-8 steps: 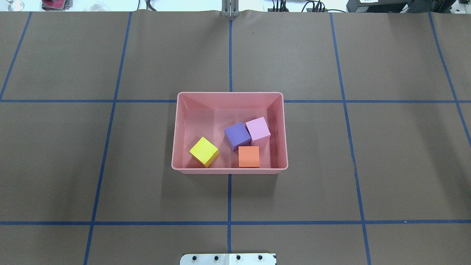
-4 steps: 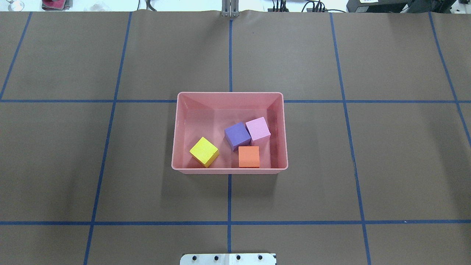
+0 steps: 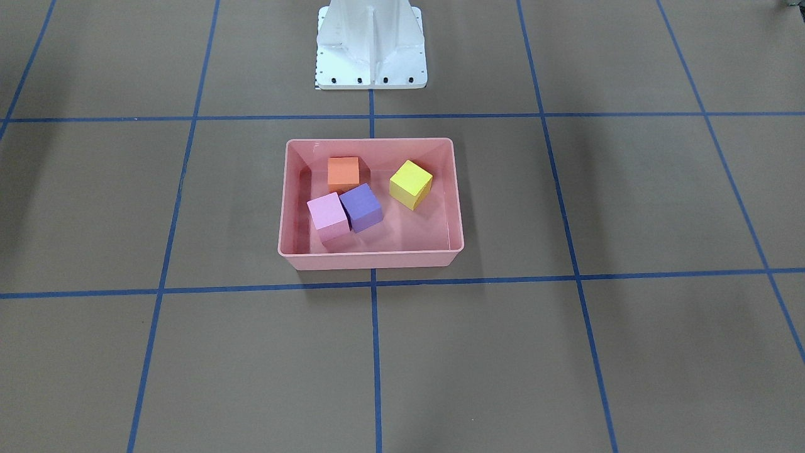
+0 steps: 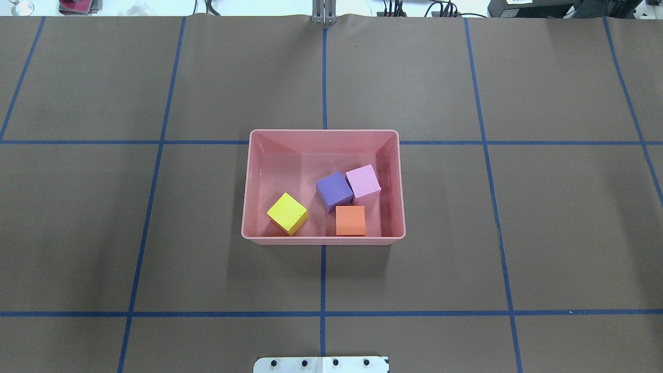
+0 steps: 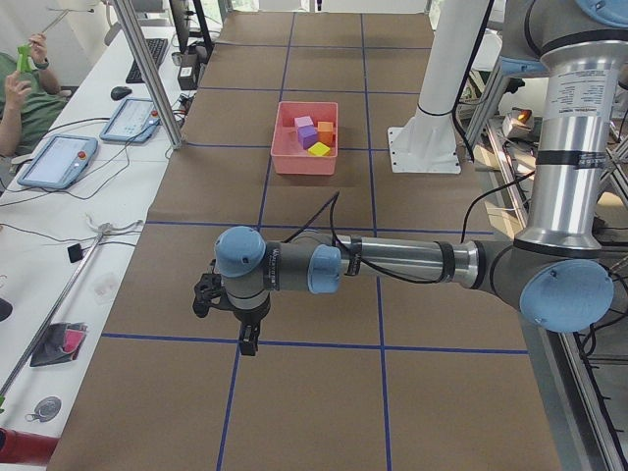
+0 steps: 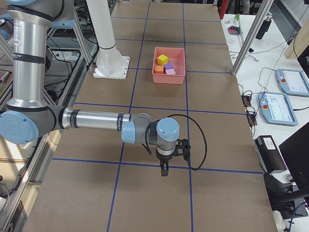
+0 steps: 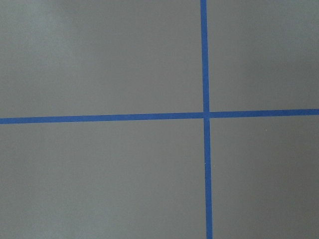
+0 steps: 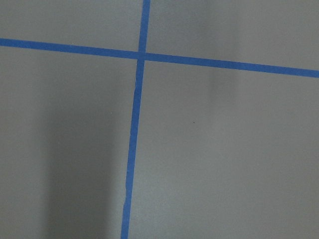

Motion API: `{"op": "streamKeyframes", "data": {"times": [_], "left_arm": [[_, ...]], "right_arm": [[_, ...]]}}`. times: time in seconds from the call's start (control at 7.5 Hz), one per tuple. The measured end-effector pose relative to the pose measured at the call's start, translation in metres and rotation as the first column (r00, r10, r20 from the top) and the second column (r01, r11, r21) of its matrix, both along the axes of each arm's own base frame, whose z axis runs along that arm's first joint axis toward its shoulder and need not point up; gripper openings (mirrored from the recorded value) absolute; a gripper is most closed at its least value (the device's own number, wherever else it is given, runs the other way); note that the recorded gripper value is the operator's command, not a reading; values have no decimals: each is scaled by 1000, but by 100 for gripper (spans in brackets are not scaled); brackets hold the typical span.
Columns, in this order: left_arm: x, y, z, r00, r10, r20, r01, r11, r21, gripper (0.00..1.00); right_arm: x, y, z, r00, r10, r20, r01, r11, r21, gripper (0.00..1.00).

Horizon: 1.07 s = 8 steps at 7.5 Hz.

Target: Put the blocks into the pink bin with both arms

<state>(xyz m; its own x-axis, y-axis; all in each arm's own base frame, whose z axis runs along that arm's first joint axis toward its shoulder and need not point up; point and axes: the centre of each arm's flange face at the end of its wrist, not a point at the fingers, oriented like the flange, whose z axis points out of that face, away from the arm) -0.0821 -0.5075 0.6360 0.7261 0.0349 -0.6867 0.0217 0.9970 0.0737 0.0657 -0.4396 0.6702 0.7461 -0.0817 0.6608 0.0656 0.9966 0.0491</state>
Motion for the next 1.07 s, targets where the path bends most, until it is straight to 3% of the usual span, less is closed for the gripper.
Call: {"op": "streamKeyframes", "data": {"times": [1.07], "left_arm": [[11,11,13,1000,19,0,-19,1000,-3,100]], "right_arm": [[3,-2,-24,998,15,55,-17,999,39,100]]}}
